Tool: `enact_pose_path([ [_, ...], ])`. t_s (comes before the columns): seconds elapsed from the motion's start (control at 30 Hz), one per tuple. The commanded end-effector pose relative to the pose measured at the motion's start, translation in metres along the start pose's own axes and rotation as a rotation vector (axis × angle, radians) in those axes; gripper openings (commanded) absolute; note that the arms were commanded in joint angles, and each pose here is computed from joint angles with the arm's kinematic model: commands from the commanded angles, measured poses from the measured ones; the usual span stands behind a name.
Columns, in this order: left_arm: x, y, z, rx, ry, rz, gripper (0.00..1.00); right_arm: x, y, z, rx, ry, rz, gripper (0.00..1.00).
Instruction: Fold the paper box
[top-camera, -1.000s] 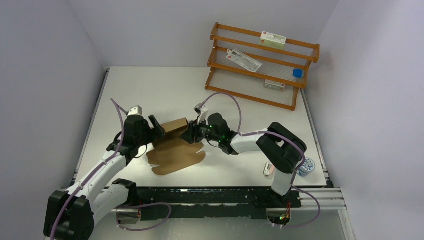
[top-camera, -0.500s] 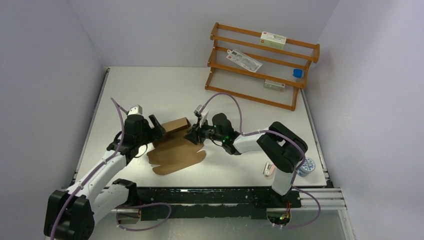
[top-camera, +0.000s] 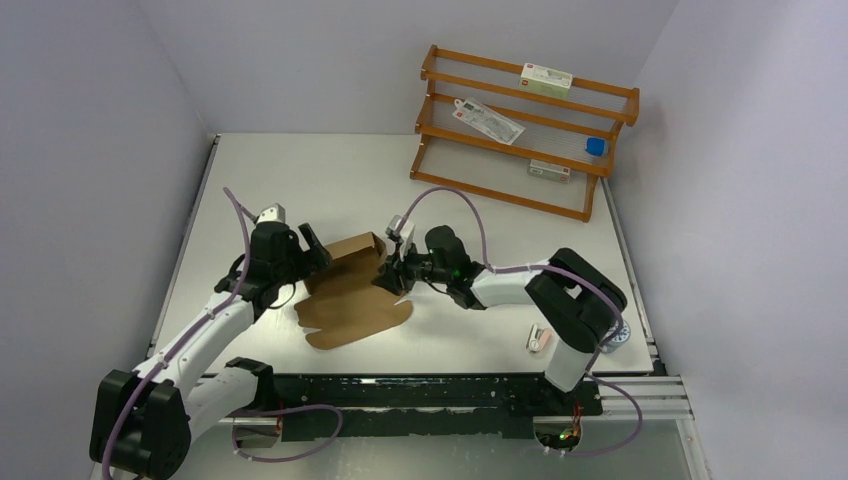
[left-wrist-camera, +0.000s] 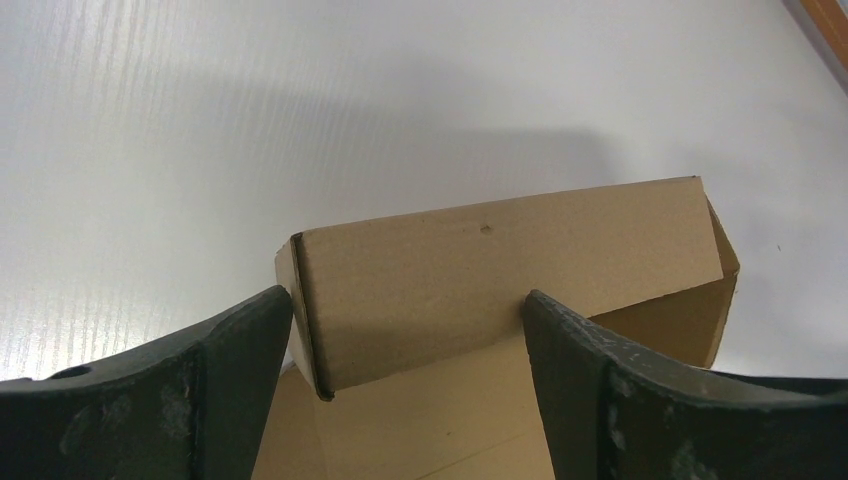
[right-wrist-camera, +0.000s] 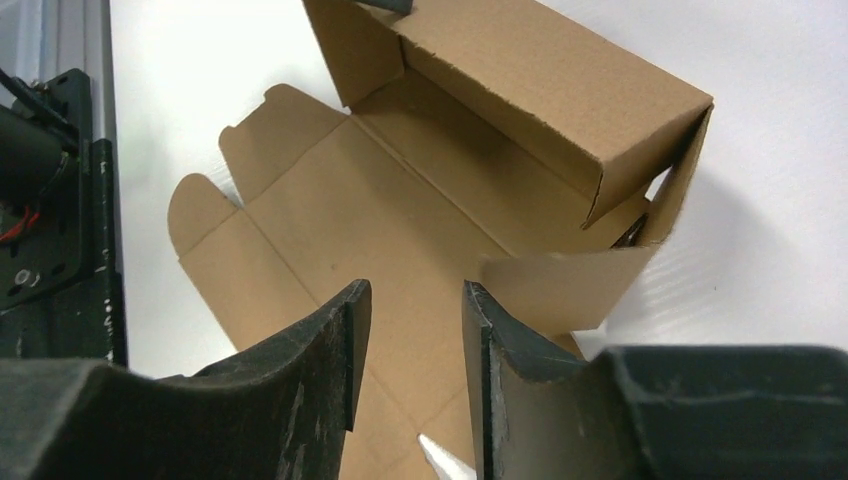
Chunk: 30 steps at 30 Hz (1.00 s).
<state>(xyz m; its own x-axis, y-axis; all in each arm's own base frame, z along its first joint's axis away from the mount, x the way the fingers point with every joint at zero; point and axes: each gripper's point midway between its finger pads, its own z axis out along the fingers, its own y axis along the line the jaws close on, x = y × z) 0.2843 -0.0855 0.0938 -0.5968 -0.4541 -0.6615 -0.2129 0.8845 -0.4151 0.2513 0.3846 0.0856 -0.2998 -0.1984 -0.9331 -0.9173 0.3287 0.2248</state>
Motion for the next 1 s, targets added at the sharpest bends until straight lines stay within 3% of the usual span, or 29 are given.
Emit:
enact_pose_path([
  [0.0, -0.016, -0.006, -0.002, 0.006, -0.037, -0.004, 0.90, -0.016, 0.002, -0.017, 0.012, -0.007, -0.073, 0.44],
  [0.27, -0.015, -0.005, -0.001, 0.003, -0.035, -0.001, 0.90, -0.052, -0.009, -0.050, 0.017, -0.039, -0.115, 0.46],
  [0.6, -0.013, -0.006, -0.001, 0.010, -0.030, 0.003, 0.90, -0.083, -0.131, -0.096, 0.337, -0.099, -0.104, 0.46],
  [0.8, -0.013, -0.006, -0.001, 0.014, -0.028, 0.004, 0.90, -0.057, -0.167, -0.068, 0.288, -0.016, -0.154, 0.46],
  [0.97, -0.011, -0.006, -0.001, 0.015, -0.022, 0.007, 0.90, -0.043, -0.161, -0.042, 0.168, -0.009, -0.204, 0.48],
])
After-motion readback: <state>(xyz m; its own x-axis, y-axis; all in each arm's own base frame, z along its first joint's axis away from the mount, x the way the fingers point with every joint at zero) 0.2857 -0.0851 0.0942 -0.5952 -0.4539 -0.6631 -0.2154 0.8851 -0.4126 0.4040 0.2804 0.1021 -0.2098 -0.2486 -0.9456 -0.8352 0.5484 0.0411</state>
